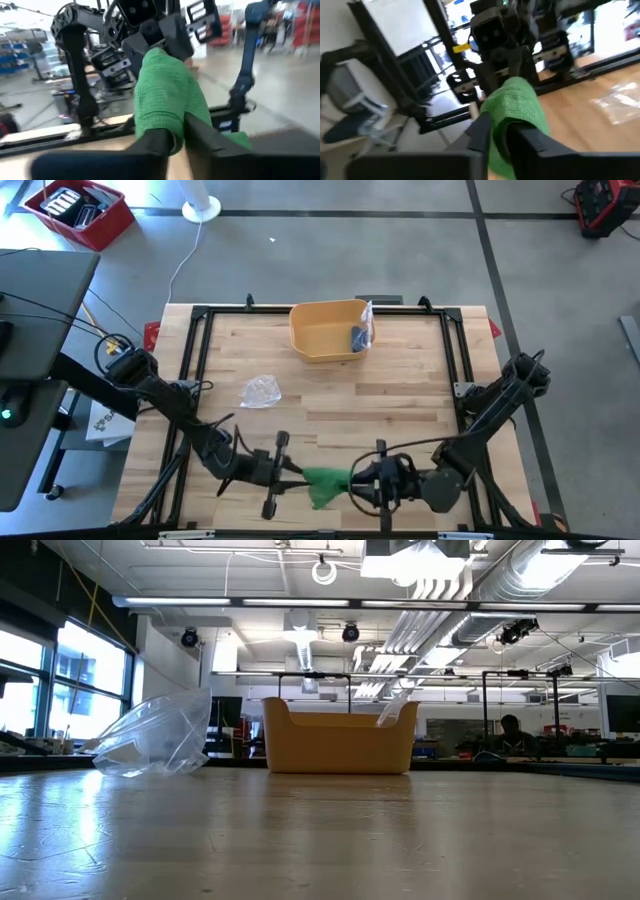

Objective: Roll bandage
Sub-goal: Roll the green bandage

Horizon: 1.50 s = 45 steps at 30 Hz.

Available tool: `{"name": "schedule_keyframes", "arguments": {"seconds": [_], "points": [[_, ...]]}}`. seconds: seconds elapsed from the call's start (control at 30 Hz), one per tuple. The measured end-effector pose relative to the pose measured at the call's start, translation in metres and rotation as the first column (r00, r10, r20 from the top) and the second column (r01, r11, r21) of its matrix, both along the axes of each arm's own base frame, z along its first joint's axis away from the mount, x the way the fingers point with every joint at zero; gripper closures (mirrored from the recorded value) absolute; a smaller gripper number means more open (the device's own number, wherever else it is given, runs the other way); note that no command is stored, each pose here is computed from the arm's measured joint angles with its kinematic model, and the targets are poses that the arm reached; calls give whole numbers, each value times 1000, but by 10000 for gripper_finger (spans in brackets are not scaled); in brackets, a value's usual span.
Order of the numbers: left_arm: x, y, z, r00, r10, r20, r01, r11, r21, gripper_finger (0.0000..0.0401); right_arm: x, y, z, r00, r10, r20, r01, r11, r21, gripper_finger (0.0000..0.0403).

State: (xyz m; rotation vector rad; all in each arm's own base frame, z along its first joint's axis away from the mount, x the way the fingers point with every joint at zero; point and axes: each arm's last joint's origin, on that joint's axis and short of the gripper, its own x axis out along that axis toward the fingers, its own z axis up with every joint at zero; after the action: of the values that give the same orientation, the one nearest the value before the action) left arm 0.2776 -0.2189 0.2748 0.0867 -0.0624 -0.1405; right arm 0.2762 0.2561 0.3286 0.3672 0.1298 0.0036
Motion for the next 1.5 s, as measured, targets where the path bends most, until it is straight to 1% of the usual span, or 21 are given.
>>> {"name": "schedule_keyframes", "arguments": {"seconds": [0.03,0.1,0.17,0.23,0.33,0.37,0.4,0.47,0.5,0.57,0.63,0.7,0.8,0.87,0.93,1.03,1.1,1.2,1.3,1.4,1.5], "points": [[-2,-2,0,1000,9,-11,-9,1000,28,374,1,0,-1,1000,20,-9,-20,1000,-1,334],[-4,-7,3,998,26,-53,-24,999,36,388,3,-1,-3,996,87,-37,-88,995,-53,300],[-3,-9,9,993,22,-116,-25,999,-23,385,6,-2,-8,988,137,-65,-146,974,-173,272],[2,-8,15,984,-30,-178,10,994,-112,388,10,-1,-16,986,146,-85,-166,931,-324,261],[8,-5,18,962,-118,-247,41,955,-294,393,15,4,-30,990,94,-108,-137,843,-520,285],[9,-3,18,956,-141,-257,45,938,-344,392,16,5,-33,991,78,-111,-127,821,-556,306],[9,-2,19,949,-167,-267,58,926,-373,389,17,6,-34,991,70,-111,-121,813,-570,333],[9,1,21,937,-205,-283,74,908,-412,373,17,5,-35,993,52,-107,-103,827,-553,381],[8,2,22,935,-207,-287,70,903,-424,360,17,5,-34,994,39,-102,-87,849,-521,388],[6,4,25,937,-209,-279,69,896,-438,331,16,4,-33,996,-8,-93,-30,918,-396,385],[6,5,26,949,-195,-249,68,895,-441,303,14,0,-28,995,-40,-92,19,975,-220,387],[5,3,29,961,-190,-203,93,907,-410,278,13,-2,-23,995,-37,-89,31,997,-69,395],[4,-3,25,975,-133,-180,80,958,-276,258,8,-2,-17,996,-26,-83,28,1000,15,397],[4,-9,18,982,-65,-180,34,985,-170,262,4,-1,-14,997,-19,-80,22,999,37,396],[4,-15,11,986,-12,-168,-3,996,-88,282,1,-2,-12,996,-7,-86,13,998,60,397],[5,-21,5,989,14,-145,-17,1000,-20,341,0,-2,-13,993,16,-116,-5,996,92,398],[5,-22,3,988,12,-153,-12,1000,-1,382,1,-5,-18,987,18,-159,-4,996,93,397],[7,-16,-1,976,27,-214,-41,997,-63,386,1,-9,-25,976,-5,-218,20,997,70,391],[15,2,-10,932,6,-362,-78,980,-184,393,0,-17,-41,958,-38,-284,46,999,21,377],[26,21,-27,882,-47,-469,-115,943,-311,395,0,-29,-64,916,-57,-397,69,998,14,346],[33,45,-52,833,-100,-544,-139,914,-380,396,-5,-44,-94,852,-90,-515,84,996,-36,302]]}}
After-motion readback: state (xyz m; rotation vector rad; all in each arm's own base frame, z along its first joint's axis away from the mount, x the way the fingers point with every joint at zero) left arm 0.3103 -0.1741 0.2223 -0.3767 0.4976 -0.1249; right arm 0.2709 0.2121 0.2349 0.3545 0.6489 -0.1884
